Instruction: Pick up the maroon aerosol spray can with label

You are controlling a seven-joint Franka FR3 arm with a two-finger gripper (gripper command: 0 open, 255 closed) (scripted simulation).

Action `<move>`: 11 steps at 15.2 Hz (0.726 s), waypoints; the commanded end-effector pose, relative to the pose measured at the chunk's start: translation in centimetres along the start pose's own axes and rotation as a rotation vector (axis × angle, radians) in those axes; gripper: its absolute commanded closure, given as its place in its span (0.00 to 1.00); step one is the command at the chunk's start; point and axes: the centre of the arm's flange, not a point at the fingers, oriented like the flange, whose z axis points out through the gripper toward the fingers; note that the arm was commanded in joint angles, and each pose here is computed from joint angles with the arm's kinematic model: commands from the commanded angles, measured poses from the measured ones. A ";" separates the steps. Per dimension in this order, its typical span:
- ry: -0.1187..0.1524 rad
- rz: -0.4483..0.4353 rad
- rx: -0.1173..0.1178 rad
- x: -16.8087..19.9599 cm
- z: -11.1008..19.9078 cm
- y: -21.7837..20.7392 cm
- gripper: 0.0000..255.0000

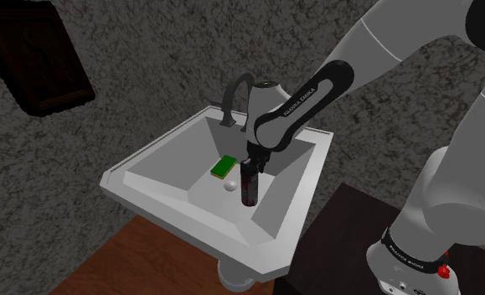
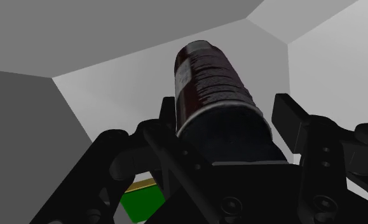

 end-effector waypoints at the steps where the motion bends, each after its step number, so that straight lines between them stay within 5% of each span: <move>1: -0.002 0.000 0.000 0.0 0.1 0.0 1.00; 11: -0.002 0.000 0.000 0.1 -2.5 -0.1 1.00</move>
